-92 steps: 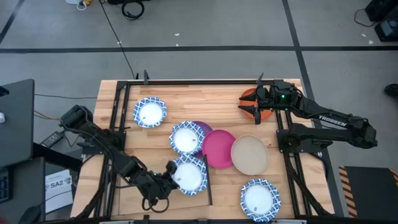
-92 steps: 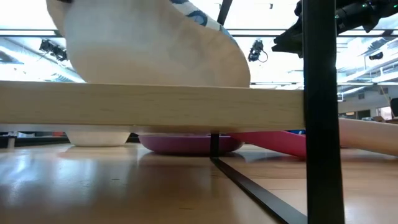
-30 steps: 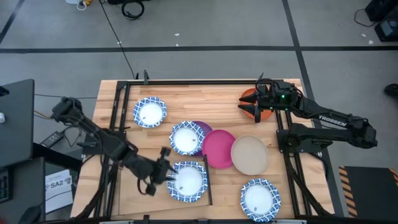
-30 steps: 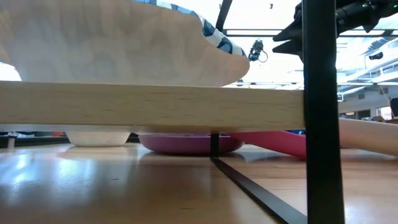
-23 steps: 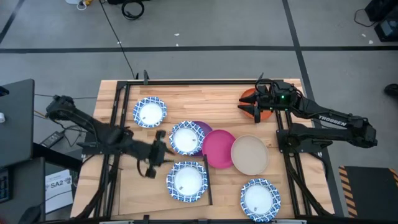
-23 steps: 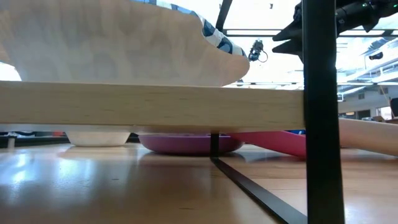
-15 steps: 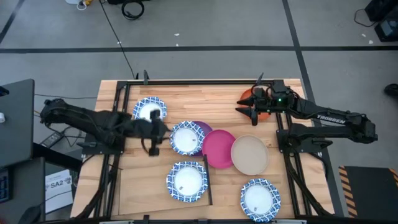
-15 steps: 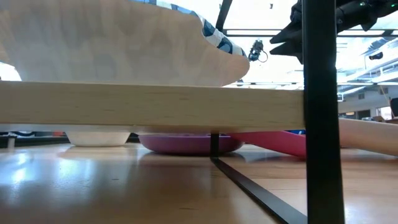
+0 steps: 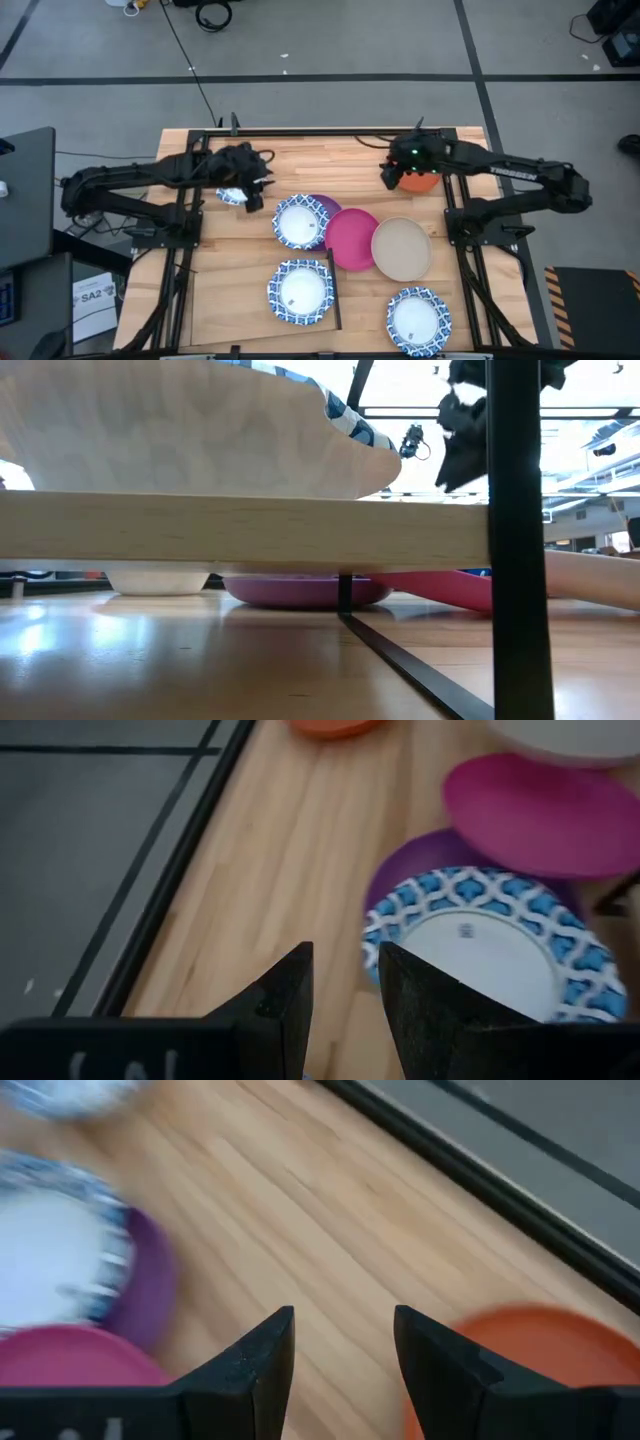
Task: Place and stack plates onto a shelf
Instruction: Put the orange plate on the shelf
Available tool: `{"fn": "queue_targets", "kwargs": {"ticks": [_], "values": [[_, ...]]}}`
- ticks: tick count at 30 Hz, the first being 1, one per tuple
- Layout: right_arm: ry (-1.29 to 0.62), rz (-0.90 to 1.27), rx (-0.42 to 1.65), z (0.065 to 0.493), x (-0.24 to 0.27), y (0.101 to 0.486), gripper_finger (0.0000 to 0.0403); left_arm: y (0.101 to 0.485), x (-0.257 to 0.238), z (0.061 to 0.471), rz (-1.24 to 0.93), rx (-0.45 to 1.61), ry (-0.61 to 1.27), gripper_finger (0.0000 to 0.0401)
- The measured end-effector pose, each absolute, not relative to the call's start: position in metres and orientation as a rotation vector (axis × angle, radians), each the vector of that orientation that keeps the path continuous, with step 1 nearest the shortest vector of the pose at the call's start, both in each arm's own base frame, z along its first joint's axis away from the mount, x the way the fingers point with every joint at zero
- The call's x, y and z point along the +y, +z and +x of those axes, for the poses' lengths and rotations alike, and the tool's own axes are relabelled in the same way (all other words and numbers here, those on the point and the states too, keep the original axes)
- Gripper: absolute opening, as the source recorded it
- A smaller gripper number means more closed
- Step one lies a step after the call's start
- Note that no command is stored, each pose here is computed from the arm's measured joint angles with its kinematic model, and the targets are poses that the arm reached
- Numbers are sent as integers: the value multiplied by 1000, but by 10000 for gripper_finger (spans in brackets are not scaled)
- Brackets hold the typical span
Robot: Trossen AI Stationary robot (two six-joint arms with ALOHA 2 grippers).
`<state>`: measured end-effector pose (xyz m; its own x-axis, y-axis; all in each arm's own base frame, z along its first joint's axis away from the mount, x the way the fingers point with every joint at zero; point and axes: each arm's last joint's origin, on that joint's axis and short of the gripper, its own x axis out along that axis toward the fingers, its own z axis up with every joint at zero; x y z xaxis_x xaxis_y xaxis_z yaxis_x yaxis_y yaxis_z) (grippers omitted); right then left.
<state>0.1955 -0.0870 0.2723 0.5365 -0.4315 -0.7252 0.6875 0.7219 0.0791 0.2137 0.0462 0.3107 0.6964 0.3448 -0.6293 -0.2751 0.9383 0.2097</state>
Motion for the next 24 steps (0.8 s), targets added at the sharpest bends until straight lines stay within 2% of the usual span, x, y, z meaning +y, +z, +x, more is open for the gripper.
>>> {"fn": "queue_targets", "kwargs": {"ticks": [12,24], "values": [[-765,402,1003,222,-112,222,178,311,67,208,70,729,437,123],[-832,449,1142,226,-135,188,178,311,67,208,69,728,440,123]]}}
